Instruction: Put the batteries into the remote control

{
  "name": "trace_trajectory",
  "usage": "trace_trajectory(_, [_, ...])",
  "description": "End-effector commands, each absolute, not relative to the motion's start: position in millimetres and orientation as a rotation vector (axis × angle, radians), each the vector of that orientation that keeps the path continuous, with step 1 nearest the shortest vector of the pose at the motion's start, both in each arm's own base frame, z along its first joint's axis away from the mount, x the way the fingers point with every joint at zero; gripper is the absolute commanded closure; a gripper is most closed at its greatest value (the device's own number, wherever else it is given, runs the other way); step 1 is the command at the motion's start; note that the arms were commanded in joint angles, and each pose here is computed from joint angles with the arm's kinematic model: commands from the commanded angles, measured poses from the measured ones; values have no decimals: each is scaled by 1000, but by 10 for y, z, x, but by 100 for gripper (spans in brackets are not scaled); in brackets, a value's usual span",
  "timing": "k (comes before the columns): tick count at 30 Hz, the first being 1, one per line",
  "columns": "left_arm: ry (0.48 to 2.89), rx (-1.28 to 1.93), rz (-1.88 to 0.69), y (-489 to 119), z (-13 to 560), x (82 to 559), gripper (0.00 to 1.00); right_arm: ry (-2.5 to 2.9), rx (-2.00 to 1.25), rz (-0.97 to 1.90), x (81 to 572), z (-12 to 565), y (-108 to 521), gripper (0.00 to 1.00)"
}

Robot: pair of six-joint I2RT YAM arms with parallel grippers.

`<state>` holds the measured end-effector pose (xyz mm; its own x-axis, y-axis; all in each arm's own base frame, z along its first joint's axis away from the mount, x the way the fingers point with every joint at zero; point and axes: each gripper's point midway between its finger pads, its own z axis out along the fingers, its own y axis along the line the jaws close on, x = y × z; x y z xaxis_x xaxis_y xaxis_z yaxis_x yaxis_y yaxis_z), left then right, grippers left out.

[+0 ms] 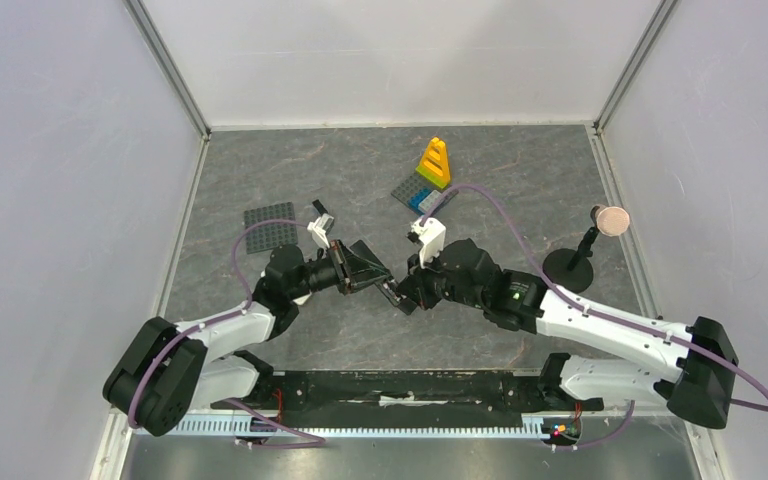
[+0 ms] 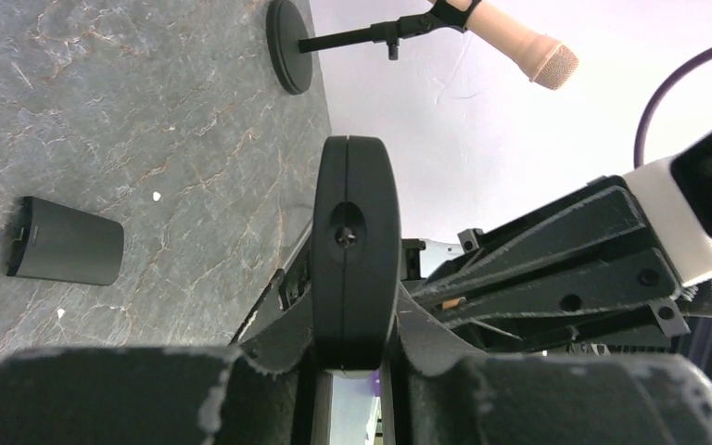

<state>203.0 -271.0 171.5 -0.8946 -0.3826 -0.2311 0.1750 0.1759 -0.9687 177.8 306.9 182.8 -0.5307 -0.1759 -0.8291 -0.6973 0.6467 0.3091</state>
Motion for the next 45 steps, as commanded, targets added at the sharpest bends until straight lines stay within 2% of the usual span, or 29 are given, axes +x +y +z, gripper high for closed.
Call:
trace_trajectory(1, [1945,-138,-1822,-2728,1948,2000,98,1985,-690,760,1843,2076,3165,97])
trace_trajectory(26, [1913,-82,-1771,-2683,2024,1972,98,2051,-739,618,1816,1981,3171,96])
trace_trajectory(45, [1924,-42,-1717,-2659,1982,1965,98,2229,-841,519,1739,1920,3186,91])
